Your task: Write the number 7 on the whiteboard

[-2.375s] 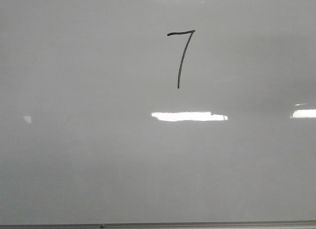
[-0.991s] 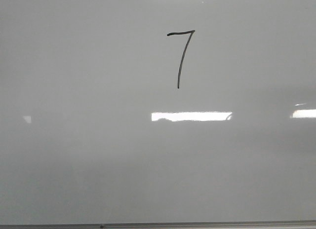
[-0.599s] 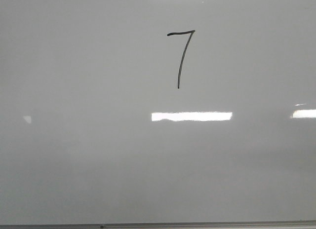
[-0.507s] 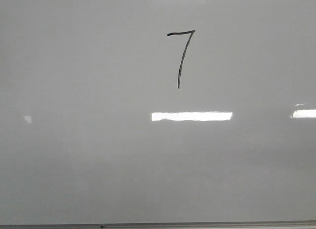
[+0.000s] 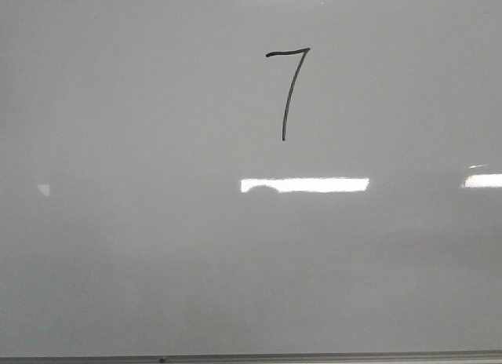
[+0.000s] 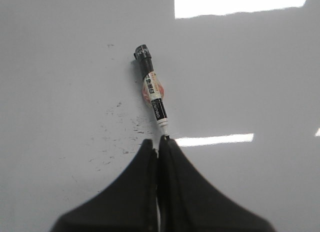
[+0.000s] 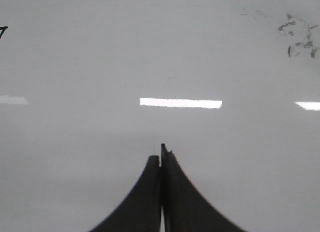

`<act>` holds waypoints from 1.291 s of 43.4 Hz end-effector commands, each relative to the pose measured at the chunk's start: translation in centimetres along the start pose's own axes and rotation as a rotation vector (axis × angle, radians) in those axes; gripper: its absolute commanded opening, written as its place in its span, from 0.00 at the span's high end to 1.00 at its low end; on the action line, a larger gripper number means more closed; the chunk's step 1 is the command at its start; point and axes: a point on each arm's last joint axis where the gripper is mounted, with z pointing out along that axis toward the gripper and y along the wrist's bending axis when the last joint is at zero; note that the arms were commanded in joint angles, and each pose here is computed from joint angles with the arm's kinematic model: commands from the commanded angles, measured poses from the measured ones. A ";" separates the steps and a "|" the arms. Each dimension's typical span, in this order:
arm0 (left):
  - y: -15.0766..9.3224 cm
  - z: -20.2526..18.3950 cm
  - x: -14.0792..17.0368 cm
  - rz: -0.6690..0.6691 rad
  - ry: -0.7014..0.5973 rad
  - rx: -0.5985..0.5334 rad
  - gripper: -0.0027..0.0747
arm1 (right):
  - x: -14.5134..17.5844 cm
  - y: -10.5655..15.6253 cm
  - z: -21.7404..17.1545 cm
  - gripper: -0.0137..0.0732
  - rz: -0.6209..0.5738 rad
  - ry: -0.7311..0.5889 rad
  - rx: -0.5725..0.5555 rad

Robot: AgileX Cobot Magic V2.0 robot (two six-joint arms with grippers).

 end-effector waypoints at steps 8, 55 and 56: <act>0.0 -0.1 -0.4 -0.012 -0.081 -0.005 0.99 | -1.0 0.0 -0.2 0.98 0.002 -0.109 0.002; 0.0 -0.1 -0.4 -0.012 -0.081 -0.005 0.99 | -2.2 0.0 -0.4 0.98 0.001 -0.253 -0.001; 0.0 -0.1 -0.4 -0.012 -0.081 -0.005 0.99 | -2.2 0.0 -0.4 0.98 0.001 -0.253 -0.001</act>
